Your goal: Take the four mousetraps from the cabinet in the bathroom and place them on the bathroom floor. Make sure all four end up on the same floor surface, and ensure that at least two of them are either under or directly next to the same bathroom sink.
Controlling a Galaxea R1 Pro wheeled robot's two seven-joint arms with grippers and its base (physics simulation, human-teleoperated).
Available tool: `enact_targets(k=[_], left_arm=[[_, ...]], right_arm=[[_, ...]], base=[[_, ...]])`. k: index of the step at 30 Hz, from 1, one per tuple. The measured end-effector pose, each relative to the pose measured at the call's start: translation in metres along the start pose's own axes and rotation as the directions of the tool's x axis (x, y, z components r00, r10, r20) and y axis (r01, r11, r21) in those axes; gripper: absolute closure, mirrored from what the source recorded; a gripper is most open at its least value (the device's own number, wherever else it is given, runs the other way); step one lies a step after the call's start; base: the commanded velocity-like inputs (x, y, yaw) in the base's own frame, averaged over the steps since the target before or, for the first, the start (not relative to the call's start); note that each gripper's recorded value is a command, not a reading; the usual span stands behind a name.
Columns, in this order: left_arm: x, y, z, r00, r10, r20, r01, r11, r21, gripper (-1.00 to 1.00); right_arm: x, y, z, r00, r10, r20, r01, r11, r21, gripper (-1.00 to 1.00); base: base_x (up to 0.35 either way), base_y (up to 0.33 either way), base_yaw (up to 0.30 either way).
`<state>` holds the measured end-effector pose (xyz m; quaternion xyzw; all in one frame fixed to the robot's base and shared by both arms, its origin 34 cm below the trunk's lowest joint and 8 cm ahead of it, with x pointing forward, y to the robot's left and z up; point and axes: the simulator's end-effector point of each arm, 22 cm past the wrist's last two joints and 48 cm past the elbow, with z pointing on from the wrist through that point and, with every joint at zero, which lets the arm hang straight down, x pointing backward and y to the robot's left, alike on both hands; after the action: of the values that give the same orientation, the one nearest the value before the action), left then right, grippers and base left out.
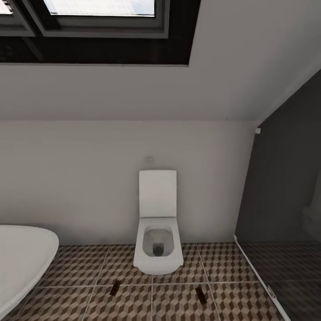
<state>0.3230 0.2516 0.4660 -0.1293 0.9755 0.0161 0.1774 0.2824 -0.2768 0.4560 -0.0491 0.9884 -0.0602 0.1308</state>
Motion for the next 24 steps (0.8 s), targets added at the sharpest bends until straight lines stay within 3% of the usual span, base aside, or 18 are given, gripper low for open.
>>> enact_targets(k=[24], left_arm=[[-0.007, 0.011, 0.001, 1.000, 0.012, 0.012, -0.012, 1.000, -0.011, -1.00]], right_arm=[[-0.007, -0.006, 0.001, 1.000, -0.007, 0.022, 0.007, 1.000, 0.008, -1.00]], base=[[0.000, 0.000, 0.000]])
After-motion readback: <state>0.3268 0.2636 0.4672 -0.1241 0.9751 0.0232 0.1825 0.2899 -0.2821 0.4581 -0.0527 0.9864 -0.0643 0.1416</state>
